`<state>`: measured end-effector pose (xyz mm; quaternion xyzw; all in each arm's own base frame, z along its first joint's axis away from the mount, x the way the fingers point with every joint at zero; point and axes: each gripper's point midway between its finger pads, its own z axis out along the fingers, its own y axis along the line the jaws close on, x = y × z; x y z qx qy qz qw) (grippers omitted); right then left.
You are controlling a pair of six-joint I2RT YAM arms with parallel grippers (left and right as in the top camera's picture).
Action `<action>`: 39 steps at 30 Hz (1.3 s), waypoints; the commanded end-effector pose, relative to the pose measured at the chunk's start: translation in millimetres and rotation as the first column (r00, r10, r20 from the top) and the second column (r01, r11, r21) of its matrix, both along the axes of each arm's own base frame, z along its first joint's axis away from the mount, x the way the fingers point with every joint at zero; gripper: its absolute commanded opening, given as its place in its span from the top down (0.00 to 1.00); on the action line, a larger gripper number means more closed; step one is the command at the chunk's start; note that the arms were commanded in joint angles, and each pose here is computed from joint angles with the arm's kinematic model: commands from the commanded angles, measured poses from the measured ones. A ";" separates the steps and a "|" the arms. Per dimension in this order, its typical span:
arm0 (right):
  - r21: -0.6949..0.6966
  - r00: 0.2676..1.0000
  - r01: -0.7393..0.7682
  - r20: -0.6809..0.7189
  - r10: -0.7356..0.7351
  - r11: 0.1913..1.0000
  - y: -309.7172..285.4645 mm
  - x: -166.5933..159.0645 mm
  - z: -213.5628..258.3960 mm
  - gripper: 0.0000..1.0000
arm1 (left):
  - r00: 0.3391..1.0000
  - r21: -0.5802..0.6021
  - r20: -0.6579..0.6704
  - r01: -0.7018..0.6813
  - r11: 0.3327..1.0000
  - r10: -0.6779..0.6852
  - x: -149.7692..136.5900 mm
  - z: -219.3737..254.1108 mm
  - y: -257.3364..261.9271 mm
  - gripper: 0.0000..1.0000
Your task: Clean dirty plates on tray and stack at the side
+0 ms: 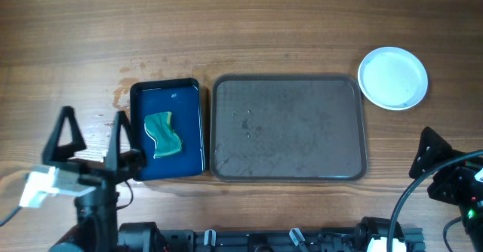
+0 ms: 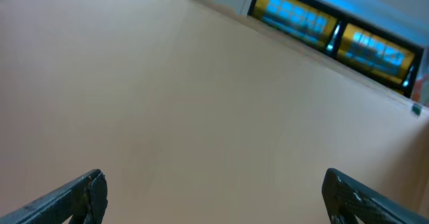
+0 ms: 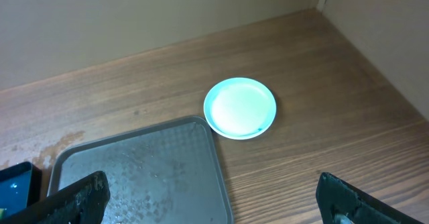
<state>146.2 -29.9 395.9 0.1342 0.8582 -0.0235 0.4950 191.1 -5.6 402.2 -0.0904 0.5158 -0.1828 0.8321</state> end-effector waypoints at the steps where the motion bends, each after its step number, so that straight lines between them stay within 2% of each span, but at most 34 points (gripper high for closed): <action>1: -0.018 1.000 0.007 0.001 -0.007 1.000 -2.7 0.8 2.3 0.00 | 1.000 0.043 -0.003 0.027 0.999 -0.027 4.7 -35.7 -5.7 0.00; 5: -0.018 1.000 0.008 0.000 -0.008 1.000 -2.8 0.7 2.2 0.00 | 1.000 0.050 0.019 0.002 0.999 -0.003 9.0 -61.2 -0.4 0.00; 17: -0.018 1.000 0.007 0.000 -0.007 1.000 -2.7 0.8 2.2 0.00 | 0.999 0.067 0.044 0.013 0.998 -0.016 20.2 -96.0 -1.6 0.00; 24: -0.018 1.000 0.007 0.000 -0.007 1.000 -2.7 0.8 2.2 0.00 | 1.000 0.062 0.007 0.015 0.998 -0.016 27.5 -115.0 -0.8 0.00; 29: -0.018 1.000 0.007 0.001 -0.007 1.000 -2.7 0.8 2.3 0.00 | 0.971 0.029 -0.240 0.029 0.999 -0.021 48.5 -172.1 1.0 0.00; 35: -0.018 1.000 0.007 0.001 -0.007 1.000 -2.7 0.8 2.3 0.00 | 0.868 -0.010 -0.496 0.031 0.999 -0.032 54.5 -239.5 1.7 0.00; 39: -0.018 1.000 0.007 0.001 -0.007 1.000 -2.7 0.8 2.3 0.00 | 0.863 -0.011 -0.504 0.027 1.000 -0.029 54.4 -241.7 2.4 0.00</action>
